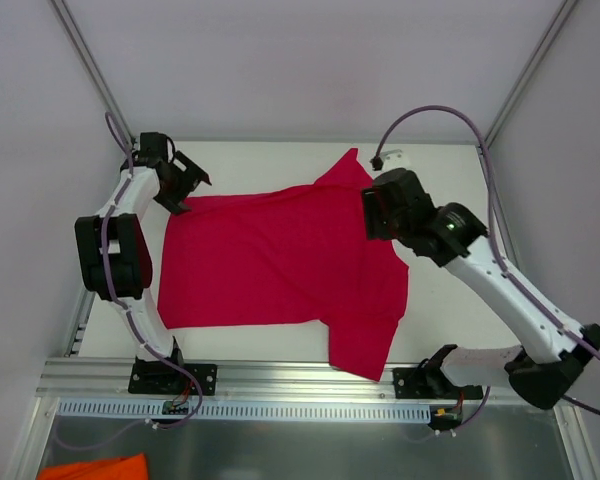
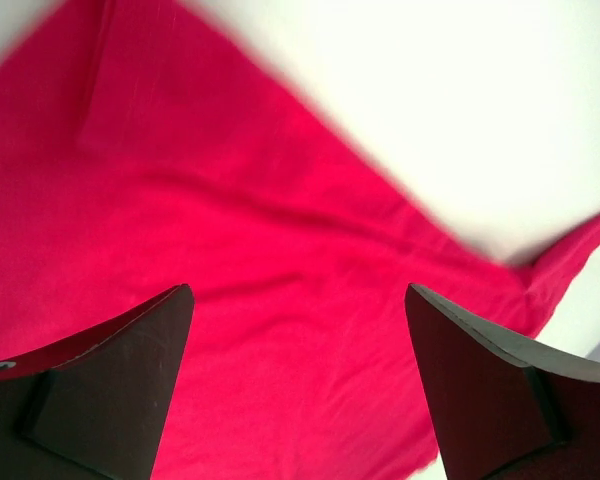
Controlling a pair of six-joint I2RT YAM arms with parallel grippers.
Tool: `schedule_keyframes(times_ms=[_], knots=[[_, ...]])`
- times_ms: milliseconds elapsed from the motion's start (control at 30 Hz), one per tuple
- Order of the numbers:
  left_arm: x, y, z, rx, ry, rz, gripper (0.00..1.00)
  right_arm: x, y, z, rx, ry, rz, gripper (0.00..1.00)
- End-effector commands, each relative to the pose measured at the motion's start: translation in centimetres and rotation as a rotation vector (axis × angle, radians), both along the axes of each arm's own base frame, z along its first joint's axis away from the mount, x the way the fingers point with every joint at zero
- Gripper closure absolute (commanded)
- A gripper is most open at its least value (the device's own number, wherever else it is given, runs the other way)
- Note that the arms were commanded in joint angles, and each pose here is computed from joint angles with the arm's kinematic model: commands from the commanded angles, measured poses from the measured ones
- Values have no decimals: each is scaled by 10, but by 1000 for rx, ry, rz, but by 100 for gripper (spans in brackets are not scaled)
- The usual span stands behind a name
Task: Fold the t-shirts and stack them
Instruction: Flatten out the tshirt
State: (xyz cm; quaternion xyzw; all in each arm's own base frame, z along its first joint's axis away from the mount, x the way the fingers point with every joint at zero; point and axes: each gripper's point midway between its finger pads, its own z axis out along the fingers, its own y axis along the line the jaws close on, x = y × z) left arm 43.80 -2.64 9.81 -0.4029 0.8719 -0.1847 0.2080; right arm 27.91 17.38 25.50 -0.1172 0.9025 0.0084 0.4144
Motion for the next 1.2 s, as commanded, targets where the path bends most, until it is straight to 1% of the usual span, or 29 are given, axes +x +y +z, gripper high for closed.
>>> schedule_keyframes(times_ms=[0,67,100,133,167,233,300,367,400,467,567,667,867,933,1033,1167], knots=[[34,33,29,157,-48,75,12,-33,-41,40,-3,-31,-33,48],[37,45,16,216,2,94,15,-46,-49,49,34,-37,-29,47],[44,49,20,234,-13,97,21,-53,-53,47,36,-21,-28,47],[46,52,9,246,17,99,25,-58,-56,47,50,-15,-37,47],[53,55,13,254,8,103,28,-68,-64,44,50,-7,-40,47],[48,60,-5,277,80,110,29,-78,-78,45,54,-12,-76,47],[43,62,-12,283,113,130,30,-89,-89,43,36,5,-93,48],[39,65,-14,290,121,161,30,-94,-96,44,42,2,-116,48],[32,64,-21,281,134,168,31,-98,-100,44,36,6,-122,48],[30,65,-20,280,124,181,33,-101,-103,43,35,13,-131,49],[34,69,-21,302,118,159,33,-102,-105,43,36,20,-148,50],[31,74,-30,324,146,148,33,-103,-107,45,52,9,-167,50],[27,85,-37,341,193,171,33,-106,-109,69,74,-41,-124,50],[30,86,-37,345,182,177,33,-104,-106,81,95,-70,-100,50],[29,85,-39,337,198,179,35,-102,-110,98,86,-98,-105,50],[32,86,-41,345,205,168,36,-100,-109,118,129,-146,-106,50]])
